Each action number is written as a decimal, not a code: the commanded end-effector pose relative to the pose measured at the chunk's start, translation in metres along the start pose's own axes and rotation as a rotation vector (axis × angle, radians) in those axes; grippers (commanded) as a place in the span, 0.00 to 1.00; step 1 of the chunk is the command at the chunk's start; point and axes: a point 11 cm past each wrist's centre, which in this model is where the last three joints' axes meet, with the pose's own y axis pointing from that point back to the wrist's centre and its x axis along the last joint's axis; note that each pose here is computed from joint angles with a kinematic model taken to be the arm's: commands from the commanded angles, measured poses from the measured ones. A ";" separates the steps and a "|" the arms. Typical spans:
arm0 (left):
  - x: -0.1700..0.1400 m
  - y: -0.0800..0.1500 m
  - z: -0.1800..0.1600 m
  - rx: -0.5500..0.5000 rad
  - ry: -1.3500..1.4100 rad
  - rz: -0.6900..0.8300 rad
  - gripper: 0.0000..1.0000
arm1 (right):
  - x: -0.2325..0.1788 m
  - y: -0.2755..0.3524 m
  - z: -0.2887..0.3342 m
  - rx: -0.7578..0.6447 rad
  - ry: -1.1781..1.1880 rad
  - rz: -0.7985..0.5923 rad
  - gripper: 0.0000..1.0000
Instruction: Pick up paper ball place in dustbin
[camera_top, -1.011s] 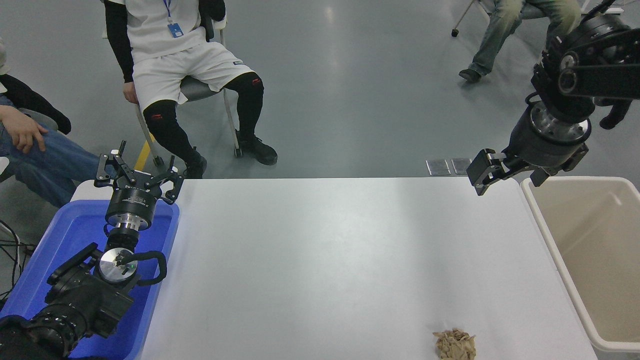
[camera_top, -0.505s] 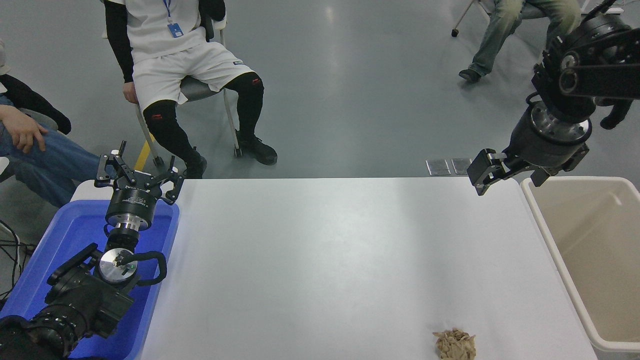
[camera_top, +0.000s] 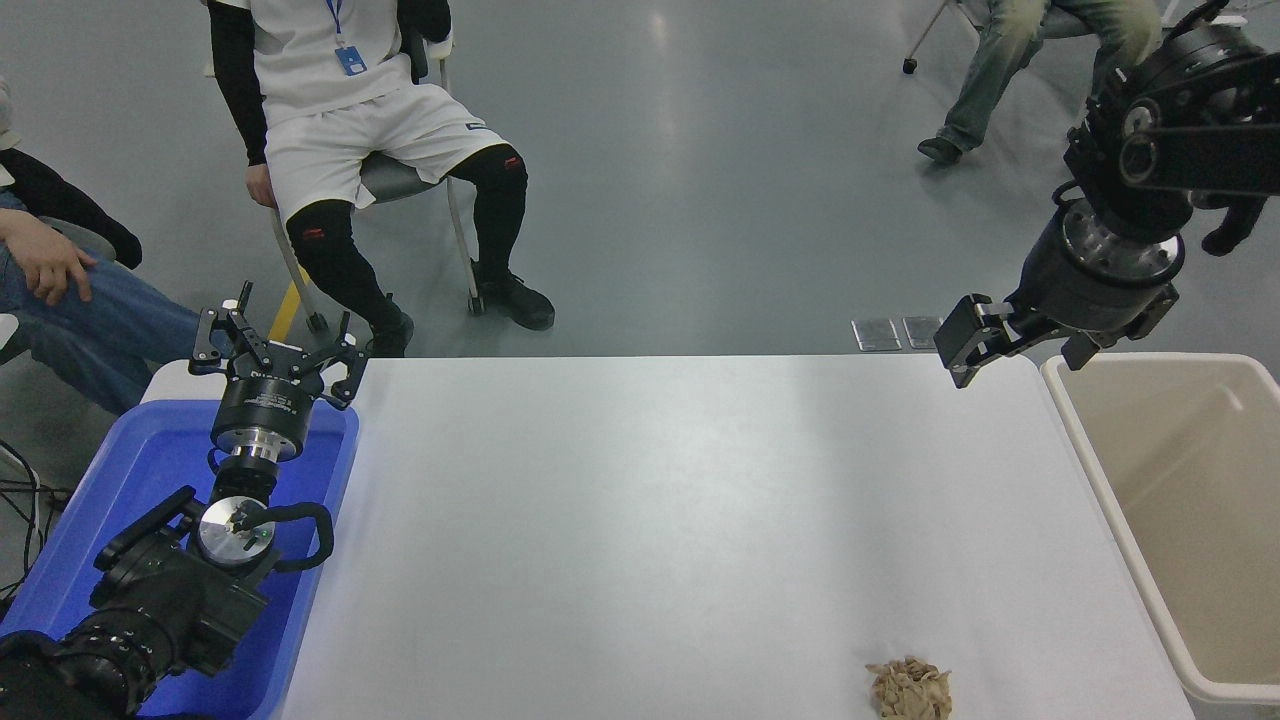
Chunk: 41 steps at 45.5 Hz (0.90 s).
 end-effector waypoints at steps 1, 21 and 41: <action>0.000 0.000 0.000 0.000 0.000 0.000 0.99 | 0.005 0.003 0.001 -0.005 -0.004 0.016 1.00; 0.000 0.000 0.000 0.000 0.000 0.000 0.99 | 0.004 0.002 0.007 -0.023 -0.011 0.012 1.00; 0.000 0.000 0.000 0.000 0.000 0.000 0.99 | 0.001 0.000 0.012 -0.035 -0.019 0.002 1.00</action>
